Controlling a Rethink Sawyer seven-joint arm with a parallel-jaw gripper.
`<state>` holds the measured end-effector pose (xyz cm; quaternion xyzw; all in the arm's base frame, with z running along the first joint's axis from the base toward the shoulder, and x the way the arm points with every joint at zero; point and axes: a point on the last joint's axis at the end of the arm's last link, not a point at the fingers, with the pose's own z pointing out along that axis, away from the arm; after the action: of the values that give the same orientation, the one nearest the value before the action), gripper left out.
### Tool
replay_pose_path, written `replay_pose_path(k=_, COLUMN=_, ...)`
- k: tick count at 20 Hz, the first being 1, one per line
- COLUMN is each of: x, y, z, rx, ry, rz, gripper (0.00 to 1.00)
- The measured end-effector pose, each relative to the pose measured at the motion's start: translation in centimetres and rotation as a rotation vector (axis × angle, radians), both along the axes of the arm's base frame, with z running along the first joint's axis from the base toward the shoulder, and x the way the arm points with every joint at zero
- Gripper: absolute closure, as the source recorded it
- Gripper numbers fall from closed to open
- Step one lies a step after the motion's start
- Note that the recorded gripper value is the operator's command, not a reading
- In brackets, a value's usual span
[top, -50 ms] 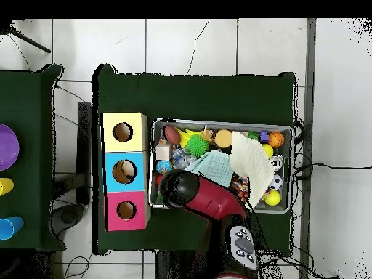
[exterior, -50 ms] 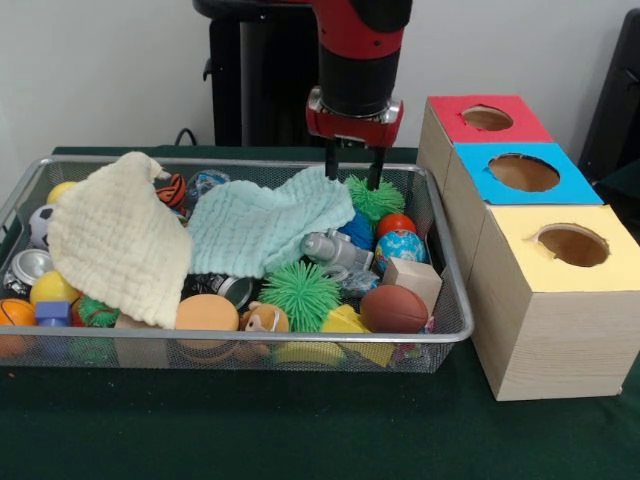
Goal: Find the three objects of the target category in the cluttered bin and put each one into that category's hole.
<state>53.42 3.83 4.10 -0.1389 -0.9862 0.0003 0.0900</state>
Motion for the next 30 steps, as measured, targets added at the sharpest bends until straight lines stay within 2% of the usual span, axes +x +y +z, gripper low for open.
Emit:
replay_pose_path(k=7, x=-1.6, y=1.9, z=1.5, rx=-0.012, ry=0.004, rz=0.02, gripper=0.0)
replay_pose_path(k=15, x=-3.7, y=2.9, z=1.5, rx=-0.014, ry=0.028, rz=-0.009, gripper=0.0)
replay_pose_path(k=21, x=-4.9, y=2.1, z=-0.2, rx=-0.051, ry=-0.006, rz=-0.038, gripper=0.0)
replay_pose_path(k=25, x=-5.0, y=1.2, z=-1.8, rx=-0.082, ry=-0.043, rz=-0.044, gripper=0.0)
replay_pose_path(k=30, x=-5.8, y=1.1, z=-3.2, rx=-0.086, ry=-0.021, rz=-0.048, gripper=0.0)
